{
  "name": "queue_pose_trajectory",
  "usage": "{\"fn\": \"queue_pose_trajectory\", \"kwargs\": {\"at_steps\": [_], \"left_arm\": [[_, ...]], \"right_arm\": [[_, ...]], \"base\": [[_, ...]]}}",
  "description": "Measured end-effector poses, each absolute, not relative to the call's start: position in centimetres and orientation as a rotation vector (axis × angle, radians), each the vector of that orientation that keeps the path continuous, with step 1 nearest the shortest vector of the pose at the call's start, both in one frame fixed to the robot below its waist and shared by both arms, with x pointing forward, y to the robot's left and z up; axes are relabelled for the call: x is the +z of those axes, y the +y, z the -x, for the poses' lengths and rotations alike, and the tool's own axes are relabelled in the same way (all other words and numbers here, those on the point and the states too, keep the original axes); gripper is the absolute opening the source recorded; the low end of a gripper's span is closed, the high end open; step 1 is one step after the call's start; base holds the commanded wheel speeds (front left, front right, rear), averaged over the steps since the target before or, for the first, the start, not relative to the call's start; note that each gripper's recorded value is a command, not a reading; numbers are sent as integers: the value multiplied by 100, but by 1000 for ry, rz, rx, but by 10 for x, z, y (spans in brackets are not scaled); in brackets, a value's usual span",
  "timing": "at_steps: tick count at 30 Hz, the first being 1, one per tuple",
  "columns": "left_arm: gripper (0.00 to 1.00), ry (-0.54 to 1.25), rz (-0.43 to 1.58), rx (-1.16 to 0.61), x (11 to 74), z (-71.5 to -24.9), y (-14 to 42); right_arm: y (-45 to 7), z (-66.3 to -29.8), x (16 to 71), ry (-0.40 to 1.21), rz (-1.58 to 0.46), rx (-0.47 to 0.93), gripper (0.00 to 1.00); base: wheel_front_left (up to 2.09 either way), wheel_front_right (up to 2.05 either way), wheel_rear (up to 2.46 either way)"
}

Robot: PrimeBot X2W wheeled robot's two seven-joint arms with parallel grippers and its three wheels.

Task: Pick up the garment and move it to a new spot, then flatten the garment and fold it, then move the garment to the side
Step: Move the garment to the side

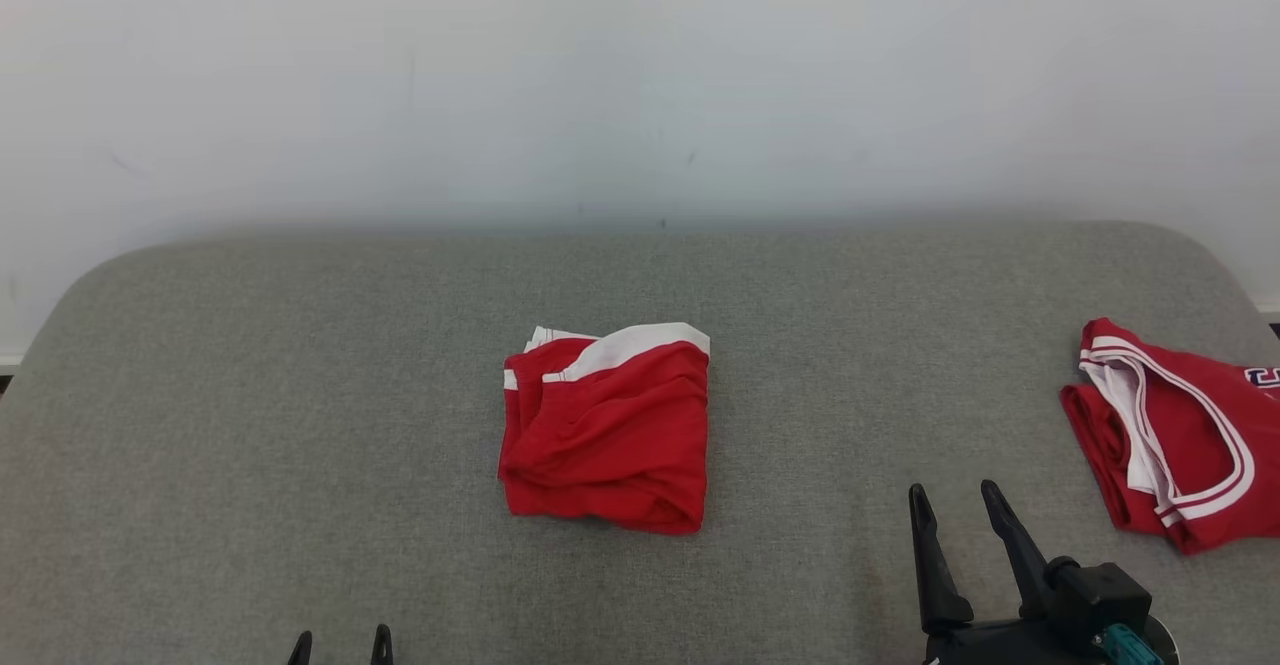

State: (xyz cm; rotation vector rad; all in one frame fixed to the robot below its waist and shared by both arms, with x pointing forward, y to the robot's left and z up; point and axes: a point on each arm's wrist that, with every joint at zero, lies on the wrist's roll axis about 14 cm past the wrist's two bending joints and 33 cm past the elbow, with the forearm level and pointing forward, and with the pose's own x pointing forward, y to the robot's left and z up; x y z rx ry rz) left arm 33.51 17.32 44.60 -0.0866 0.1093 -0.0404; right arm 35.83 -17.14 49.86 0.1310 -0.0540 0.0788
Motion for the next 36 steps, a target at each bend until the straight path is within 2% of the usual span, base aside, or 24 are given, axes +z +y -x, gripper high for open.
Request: {"fn": "queue_pose_trajectory", "kwargs": {"at_steps": [10, 25, 36], "left_arm": [[100, 118, 93, -58, 444, -339, 167], [100, 133, 72, -103, 440, -362, 159], [100, 172, 70, -49, 428, -360, 174]], "right_arm": [[-149, -369, 472, 34, -135, 142, 100], [-81, -450, 441, 159, -212, 298, 100], [-40, -479, 398, 318, -222, 373, 100]], "base": [[0, 0, 0], [0, 0, 0], [0, 0, 0]]}}
